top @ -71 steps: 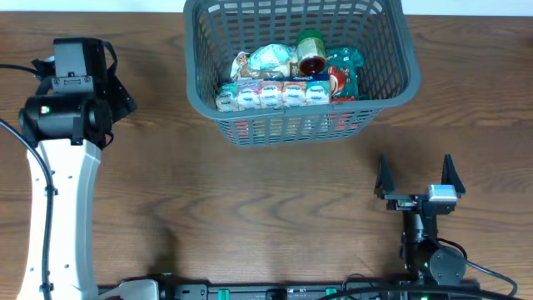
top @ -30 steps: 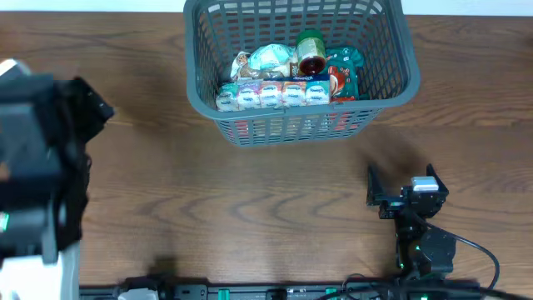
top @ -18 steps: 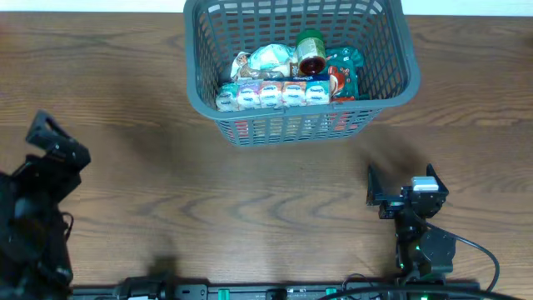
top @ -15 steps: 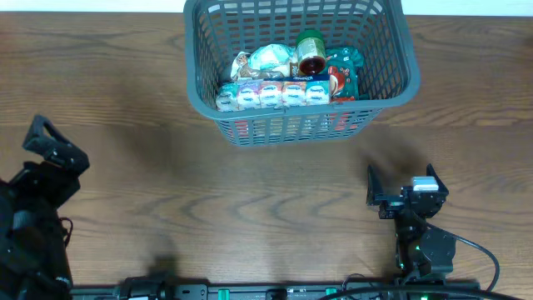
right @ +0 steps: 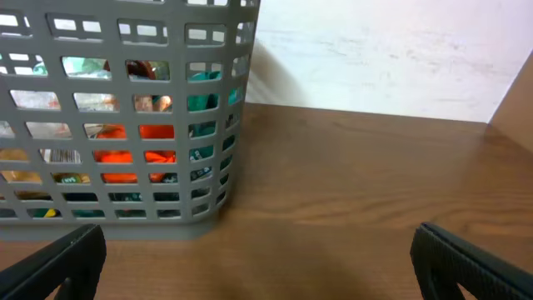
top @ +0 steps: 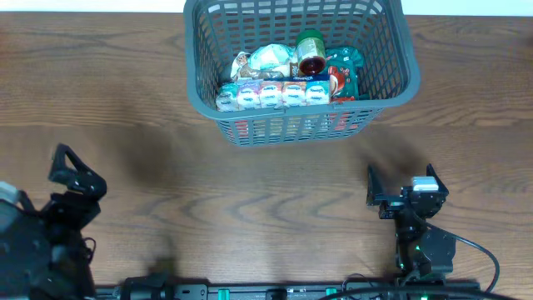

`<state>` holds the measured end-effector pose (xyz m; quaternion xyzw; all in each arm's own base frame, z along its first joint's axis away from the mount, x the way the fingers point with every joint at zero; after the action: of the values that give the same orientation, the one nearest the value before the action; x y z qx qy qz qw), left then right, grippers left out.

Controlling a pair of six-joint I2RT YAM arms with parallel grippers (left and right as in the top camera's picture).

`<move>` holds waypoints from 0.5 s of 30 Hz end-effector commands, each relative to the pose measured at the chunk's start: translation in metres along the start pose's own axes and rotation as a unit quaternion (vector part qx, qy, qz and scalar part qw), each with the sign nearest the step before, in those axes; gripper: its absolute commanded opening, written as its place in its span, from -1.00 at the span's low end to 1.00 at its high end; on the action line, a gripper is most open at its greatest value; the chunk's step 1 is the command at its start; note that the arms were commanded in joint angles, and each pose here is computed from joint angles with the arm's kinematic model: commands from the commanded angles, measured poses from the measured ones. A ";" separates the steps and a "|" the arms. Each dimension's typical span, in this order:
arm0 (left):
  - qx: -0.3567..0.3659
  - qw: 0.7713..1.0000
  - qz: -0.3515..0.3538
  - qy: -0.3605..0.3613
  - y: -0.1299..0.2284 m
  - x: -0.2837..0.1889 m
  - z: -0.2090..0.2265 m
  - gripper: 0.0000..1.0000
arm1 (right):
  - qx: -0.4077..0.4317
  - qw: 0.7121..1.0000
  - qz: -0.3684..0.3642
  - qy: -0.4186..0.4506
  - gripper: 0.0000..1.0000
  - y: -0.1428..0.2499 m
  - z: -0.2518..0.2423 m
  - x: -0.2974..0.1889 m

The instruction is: Pack container

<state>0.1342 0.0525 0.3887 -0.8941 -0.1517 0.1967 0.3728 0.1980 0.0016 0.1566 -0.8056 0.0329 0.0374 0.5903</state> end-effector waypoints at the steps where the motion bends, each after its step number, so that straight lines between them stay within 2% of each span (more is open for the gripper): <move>1: -0.017 1.000 -0.009 0.006 0.014 0.000 0.016 0.97 | 0.008 1.000 0.003 0.004 0.99 0.002 -0.001 0.000; 8: -0.021 1.000 -0.016 0.014 0.043 0.005 0.045 0.96 | 0.008 1.000 0.003 0.004 0.99 0.002 -0.001 0.000; 15: -0.007 1.000 0.011 -0.010 0.079 0.022 0.072 0.97 | 0.008 1.000 0.003 0.004 0.99 0.002 -0.001 0.000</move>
<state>0.1277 0.0520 0.2919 -0.8956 -0.1491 0.2035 0.3665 0.1980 0.0016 0.1564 -0.8056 0.0332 0.0377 0.5903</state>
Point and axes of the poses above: each gripper's point midway between its finger pads, its own x axis out along the fingers, its own z axis along the line the jaws close on, y = z × x, the point moved 5 cm from there along -x, back along the fingers, and after that the axes turned 14 degrees about -x, right-handed, at the moved point
